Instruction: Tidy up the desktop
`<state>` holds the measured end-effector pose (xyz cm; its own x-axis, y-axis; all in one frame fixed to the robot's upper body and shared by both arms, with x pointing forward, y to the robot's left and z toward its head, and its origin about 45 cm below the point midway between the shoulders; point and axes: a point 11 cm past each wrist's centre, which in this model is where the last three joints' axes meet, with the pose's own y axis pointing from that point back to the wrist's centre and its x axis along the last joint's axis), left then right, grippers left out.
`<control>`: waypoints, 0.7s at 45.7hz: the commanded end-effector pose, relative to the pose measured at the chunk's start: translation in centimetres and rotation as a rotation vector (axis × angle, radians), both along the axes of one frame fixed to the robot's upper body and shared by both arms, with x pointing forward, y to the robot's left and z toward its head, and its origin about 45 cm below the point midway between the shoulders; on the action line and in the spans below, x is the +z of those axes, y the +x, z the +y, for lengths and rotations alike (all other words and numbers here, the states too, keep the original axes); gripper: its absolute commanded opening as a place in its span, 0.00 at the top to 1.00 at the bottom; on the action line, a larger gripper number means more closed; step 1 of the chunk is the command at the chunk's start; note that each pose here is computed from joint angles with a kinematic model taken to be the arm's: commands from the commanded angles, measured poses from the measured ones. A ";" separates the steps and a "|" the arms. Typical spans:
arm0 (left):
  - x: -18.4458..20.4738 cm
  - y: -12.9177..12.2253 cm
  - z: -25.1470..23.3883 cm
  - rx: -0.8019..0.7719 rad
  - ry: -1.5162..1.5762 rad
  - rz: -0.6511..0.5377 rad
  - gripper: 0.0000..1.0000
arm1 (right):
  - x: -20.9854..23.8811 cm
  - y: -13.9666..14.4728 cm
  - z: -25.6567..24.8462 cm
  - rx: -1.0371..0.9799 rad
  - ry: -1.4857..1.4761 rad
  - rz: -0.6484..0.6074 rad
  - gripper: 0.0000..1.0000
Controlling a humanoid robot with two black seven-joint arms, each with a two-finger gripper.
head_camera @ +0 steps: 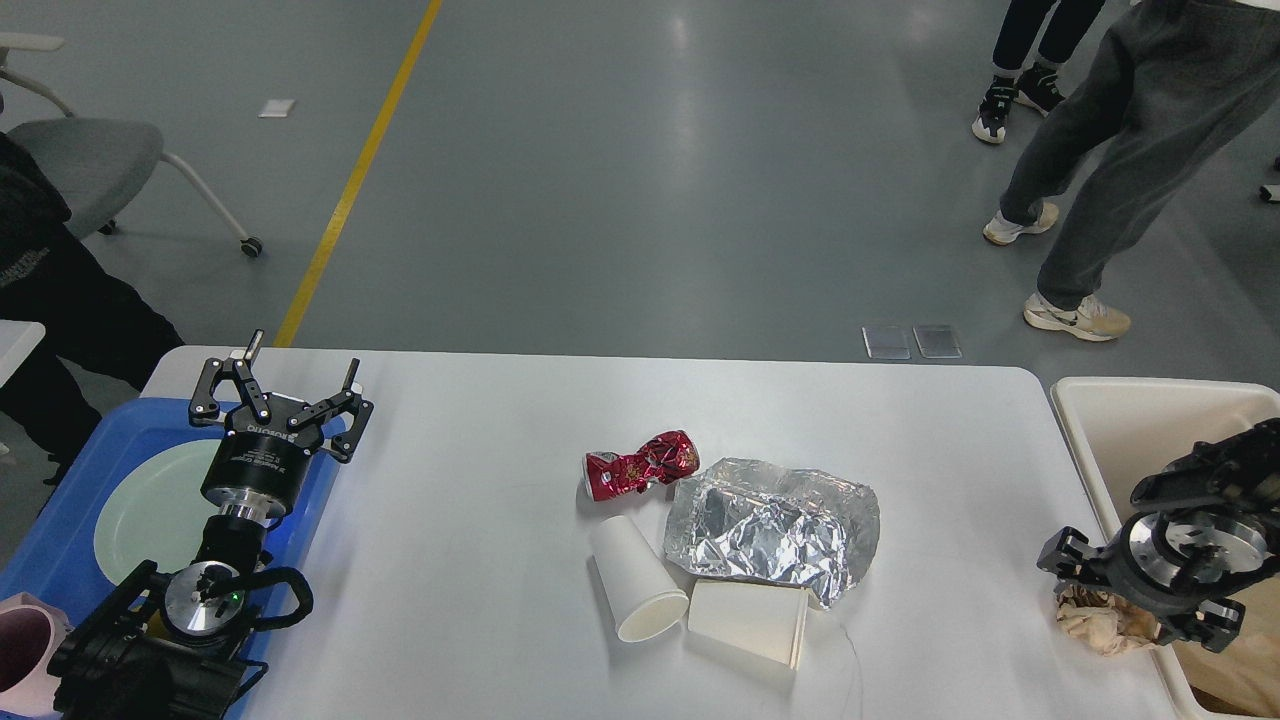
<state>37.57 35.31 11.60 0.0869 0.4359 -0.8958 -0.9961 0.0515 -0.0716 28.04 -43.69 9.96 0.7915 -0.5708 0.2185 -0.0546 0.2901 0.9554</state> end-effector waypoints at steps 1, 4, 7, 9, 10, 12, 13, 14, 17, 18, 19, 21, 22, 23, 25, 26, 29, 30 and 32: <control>0.0 0.0 0.0 0.000 0.000 0.000 0.04 | -1.3 -0.2 0.2 -0.014 0.007 -0.014 0.00; 0.0 0.0 0.0 0.000 0.000 0.000 0.04 | -2.0 -0.3 0.9 -0.011 0.021 -0.009 0.00; 0.0 0.0 0.0 0.000 0.000 0.000 0.04 | -2.7 -0.5 1.1 -0.012 0.024 -0.008 0.00; 0.0 0.0 0.0 0.001 -0.001 -0.001 0.04 | -2.8 -0.4 0.9 -0.015 0.018 -0.015 0.00; 0.0 0.0 0.0 0.000 0.000 0.000 0.04 | -2.9 -0.3 0.8 -0.015 0.017 -0.018 0.00; 0.0 0.0 0.0 0.000 0.000 0.000 0.04 | -3.0 -0.2 0.7 -0.019 0.013 -0.025 0.00; 0.0 0.0 0.0 0.000 0.000 0.000 0.04 | -3.1 -0.1 0.7 -0.021 0.011 -0.031 0.00; 0.0 0.0 0.0 0.000 0.000 0.000 0.04 | -3.1 0.0 0.5 -0.025 0.005 -0.040 0.00; 0.0 0.0 0.0 0.000 0.000 0.000 0.04 | -3.1 0.1 0.3 -0.028 -0.008 -0.059 0.00; 0.0 0.0 0.0 0.000 0.000 0.000 0.04 | -3.2 0.2 0.4 -0.027 -0.009 -0.059 0.00; 0.0 0.0 0.0 0.001 -0.001 -0.001 0.04 | -3.1 0.2 0.4 -0.027 -0.009 -0.061 0.01; 0.0 0.0 0.0 0.000 0.000 0.000 0.04 | -3.2 0.1 0.4 -0.026 -0.008 -0.060 0.03; 0.0 0.0 0.0 0.000 0.000 0.000 0.04 | -3.3 0.2 0.5 -0.023 -0.007 -0.060 0.03; 0.0 0.0 0.0 0.000 0.000 0.000 0.04 | -3.3 0.1 0.6 -0.023 -0.009 -0.059 0.05; 0.0 0.0 0.0 0.000 0.000 0.000 0.04 | -3.5 0.0 0.6 -0.022 -0.009 -0.055 0.14; 0.0 0.0 0.0 0.000 0.000 0.000 0.04 | -3.5 0.0 0.6 -0.022 -0.009 -0.055 0.20; 0.0 0.0 0.0 0.001 -0.001 -0.001 0.04 | -3.5 -0.1 0.6 -0.022 -0.008 -0.053 0.28; 0.0 0.0 0.0 0.000 0.000 0.000 0.04 | -3.6 -0.1 0.6 -0.022 -0.008 -0.052 0.29; 0.0 0.0 0.0 0.000 0.000 0.000 0.04 | -3.6 -0.2 0.7 -0.021 -0.008 -0.050 0.29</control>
<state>37.57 35.32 11.60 0.0869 0.4358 -0.8958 -0.9961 0.0514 -0.0717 28.00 -43.10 6.48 0.7652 -0.5862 0.2660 -0.1002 0.2996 0.9488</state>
